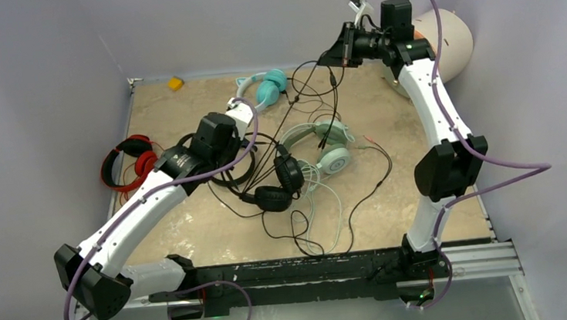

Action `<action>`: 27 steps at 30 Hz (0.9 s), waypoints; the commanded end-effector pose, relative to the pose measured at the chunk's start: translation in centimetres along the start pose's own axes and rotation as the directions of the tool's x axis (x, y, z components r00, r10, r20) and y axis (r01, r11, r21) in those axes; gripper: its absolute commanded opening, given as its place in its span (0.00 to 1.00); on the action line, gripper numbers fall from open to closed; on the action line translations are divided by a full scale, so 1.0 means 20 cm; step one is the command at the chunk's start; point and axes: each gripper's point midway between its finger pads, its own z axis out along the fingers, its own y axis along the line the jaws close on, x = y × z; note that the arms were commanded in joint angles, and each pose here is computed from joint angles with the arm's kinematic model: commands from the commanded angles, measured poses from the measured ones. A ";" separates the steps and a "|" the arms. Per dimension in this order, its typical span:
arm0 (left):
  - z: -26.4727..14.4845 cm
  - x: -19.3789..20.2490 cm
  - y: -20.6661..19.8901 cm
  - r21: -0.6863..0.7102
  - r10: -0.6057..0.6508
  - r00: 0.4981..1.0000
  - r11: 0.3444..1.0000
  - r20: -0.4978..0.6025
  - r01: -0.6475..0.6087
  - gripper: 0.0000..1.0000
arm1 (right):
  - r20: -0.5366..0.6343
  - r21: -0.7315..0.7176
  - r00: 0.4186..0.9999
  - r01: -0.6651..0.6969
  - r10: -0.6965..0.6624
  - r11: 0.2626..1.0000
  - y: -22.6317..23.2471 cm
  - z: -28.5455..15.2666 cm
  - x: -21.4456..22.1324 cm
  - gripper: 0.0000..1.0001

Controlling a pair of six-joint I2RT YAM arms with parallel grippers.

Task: Wrap the headphones
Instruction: Wrap the headphones cable around the headphones.

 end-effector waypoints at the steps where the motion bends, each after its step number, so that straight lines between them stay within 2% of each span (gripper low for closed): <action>1: -0.04 -0.09 0.13 -0.142 -0.018 0.999 0.990 0.038 0.024 0.00 | 0.061 -0.081 0.995 0.087 -0.082 0.993 0.26 -0.17 -0.07 0.00; 5: -0.04 -0.14 0.22 -0.254 -0.086 0.995 0.963 0.050 0.096 0.00 | 0.029 -0.200 0.998 0.054 -0.050 0.978 0.39 -0.21 0.05 0.00; 11: -0.03 -0.20 0.31 -0.375 -0.115 0.991 0.917 0.072 0.134 0.00 | -0.005 -0.294 0.995 0.096 -0.102 0.951 0.63 -0.25 0.17 0.00; 16: -0.01 -0.23 0.32 -0.400 -0.151 0.985 0.900 0.081 0.171 0.00 | 0.008 -0.344 0.989 0.141 -0.148 0.928 0.81 -0.32 0.18 0.00; 21: -0.03 -0.19 0.45 -0.581 -0.358 0.930 0.741 0.084 0.337 0.00 | 0.010 -0.380 0.986 0.157 -0.166 0.911 0.93 -0.34 0.25 0.00; 23: -0.03 -0.17 0.49 -0.625 -0.457 0.883 0.661 0.102 0.414 0.00 | -0.004 -0.380 0.987 0.148 -0.161 0.913 0.94 -0.32 0.28 0.00; 27: -0.03 -0.20 0.53 -0.645 -0.576 0.787 0.518 0.223 0.562 0.00 | -0.032 -0.371 0.988 0.127 -0.149 0.920 0.94 -0.28 0.37 0.00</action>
